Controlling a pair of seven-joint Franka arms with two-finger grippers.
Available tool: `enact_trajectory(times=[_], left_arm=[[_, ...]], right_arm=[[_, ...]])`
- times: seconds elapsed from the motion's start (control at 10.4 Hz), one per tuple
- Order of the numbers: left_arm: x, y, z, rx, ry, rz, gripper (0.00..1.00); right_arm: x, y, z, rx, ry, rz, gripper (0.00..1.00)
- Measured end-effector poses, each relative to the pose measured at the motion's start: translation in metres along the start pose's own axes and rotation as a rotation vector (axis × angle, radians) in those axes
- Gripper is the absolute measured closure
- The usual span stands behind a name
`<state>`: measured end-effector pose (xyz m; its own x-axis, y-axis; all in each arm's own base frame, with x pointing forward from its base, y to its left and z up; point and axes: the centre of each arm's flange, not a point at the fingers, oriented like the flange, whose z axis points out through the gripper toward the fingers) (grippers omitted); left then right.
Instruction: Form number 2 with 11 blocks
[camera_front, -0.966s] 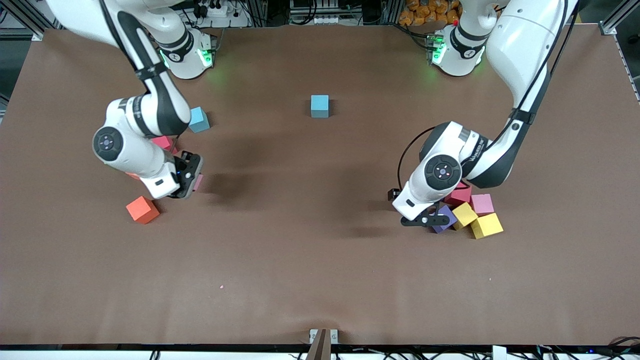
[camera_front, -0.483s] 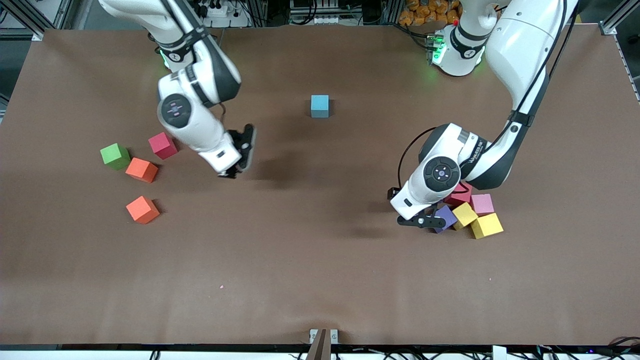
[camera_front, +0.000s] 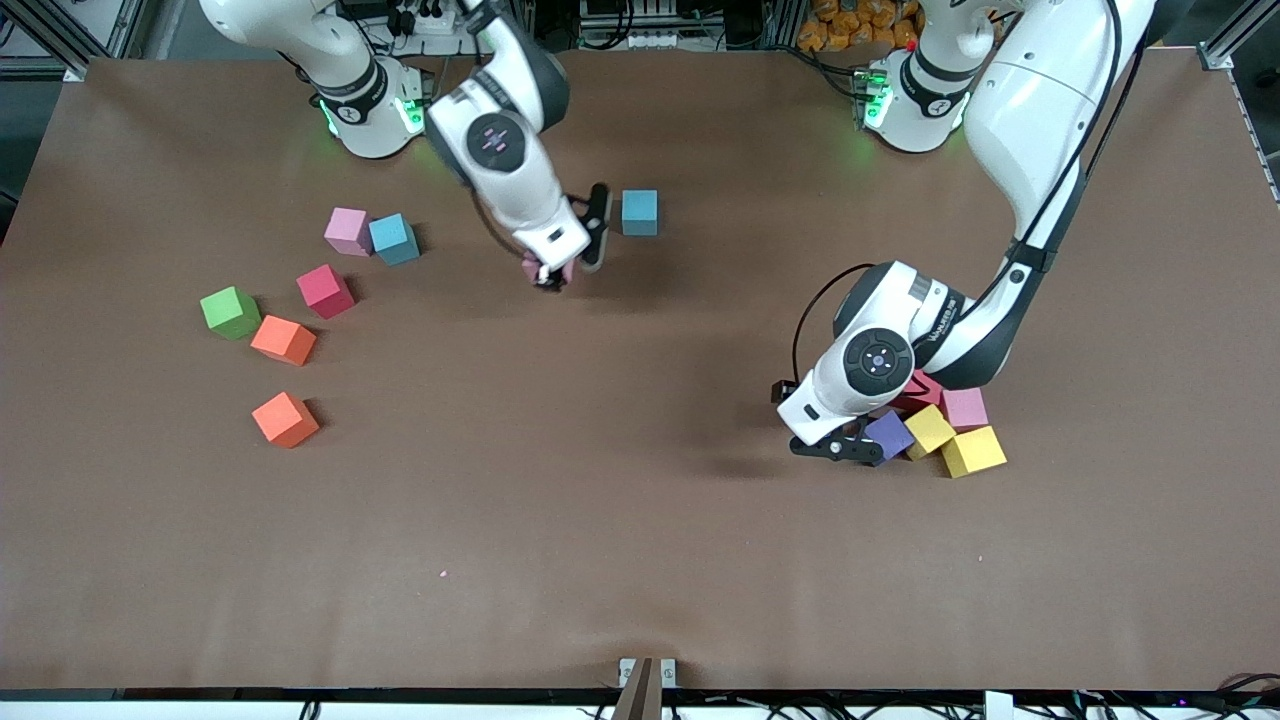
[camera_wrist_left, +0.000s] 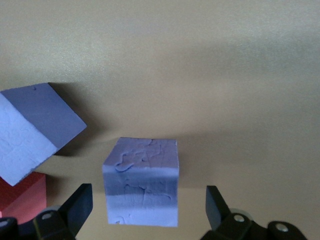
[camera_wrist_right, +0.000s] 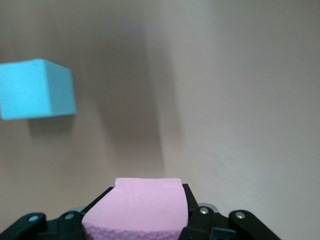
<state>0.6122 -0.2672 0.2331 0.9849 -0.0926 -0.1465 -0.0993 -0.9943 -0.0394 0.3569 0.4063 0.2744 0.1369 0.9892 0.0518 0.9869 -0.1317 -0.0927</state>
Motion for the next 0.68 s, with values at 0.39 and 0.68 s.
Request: enact_trajectory(times=[0.39, 0.68], left_arm=[[-0.001, -0.009, 0.014, -0.001, -0.017, -0.006, 0.00], [-0.002, -0.007, 0.024, -0.007, -0.019, -0.004, 0.00]], right_arm=[[0.015, -0.051, 0.045, -0.011, -0.084, -0.034, 0.44], [0.011, -0.050, 0.053, -0.012, -0.085, -0.043, 0.44]])
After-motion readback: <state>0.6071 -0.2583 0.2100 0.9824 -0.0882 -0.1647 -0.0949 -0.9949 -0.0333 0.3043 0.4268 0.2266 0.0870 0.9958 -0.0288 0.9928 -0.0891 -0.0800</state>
